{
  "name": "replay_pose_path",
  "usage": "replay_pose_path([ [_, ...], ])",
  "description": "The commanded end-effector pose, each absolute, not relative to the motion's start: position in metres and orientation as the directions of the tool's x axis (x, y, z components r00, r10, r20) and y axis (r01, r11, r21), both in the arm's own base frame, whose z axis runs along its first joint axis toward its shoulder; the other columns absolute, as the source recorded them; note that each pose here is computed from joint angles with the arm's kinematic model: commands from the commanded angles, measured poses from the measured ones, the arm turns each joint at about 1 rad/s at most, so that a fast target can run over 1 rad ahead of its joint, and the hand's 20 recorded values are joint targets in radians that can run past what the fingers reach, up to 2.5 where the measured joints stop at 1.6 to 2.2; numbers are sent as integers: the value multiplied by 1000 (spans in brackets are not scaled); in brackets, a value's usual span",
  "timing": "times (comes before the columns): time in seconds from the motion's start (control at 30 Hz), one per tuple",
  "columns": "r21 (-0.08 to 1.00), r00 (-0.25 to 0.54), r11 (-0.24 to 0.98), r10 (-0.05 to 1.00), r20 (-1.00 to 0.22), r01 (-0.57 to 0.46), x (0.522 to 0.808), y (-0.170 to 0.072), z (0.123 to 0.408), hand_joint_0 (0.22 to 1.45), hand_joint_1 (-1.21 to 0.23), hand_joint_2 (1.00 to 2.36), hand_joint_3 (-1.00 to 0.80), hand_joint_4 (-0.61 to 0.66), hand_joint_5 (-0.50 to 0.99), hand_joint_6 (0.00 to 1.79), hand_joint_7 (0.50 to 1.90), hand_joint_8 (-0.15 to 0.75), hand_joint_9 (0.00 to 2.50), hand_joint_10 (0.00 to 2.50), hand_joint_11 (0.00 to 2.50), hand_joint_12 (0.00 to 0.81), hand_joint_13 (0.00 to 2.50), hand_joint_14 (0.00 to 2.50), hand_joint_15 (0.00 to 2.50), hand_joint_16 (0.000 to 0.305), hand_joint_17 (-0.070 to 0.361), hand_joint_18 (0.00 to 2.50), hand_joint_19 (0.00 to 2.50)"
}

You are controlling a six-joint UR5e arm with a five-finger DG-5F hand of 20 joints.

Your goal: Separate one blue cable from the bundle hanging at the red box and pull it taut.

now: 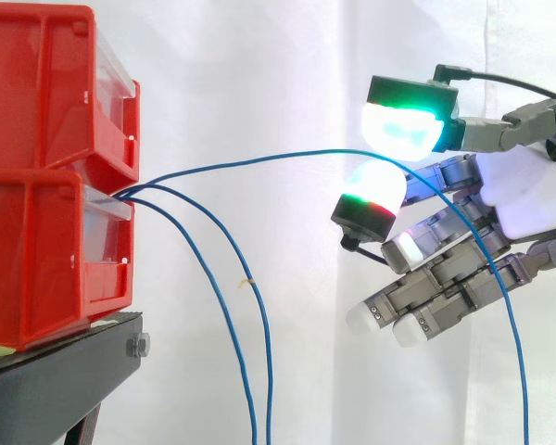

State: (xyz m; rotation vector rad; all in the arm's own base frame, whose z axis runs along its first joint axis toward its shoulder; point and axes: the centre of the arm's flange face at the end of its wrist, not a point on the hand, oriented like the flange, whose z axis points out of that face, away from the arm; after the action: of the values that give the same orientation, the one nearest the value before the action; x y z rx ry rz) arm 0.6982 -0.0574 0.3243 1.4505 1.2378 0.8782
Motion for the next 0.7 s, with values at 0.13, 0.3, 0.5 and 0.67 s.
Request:
replay_pose_path([
  [0.13,967,214,19,974,-76,254,698,-57,325,591,-729,1021,-204,-65,-156,900,1122,250,928,26,988,353,413,11,274,49,111,358,393],
  [0.3,964,219,22,972,-82,265,697,-56,322,601,-766,1027,-102,-79,-157,908,1186,251,968,26,1040,353,442,12,293,49,111,371,399],
  [0.5,966,229,22,970,-83,259,697,-56,323,606,-771,1028,-74,-92,-153,922,1167,256,1009,26,1073,351,486,13,325,49,111,385,406],
  [0.67,969,229,19,970,-78,248,701,-53,319,612,-771,1026,-97,-71,-154,923,1165,257,1023,26,1080,352,492,13,330,49,111,389,405],
])
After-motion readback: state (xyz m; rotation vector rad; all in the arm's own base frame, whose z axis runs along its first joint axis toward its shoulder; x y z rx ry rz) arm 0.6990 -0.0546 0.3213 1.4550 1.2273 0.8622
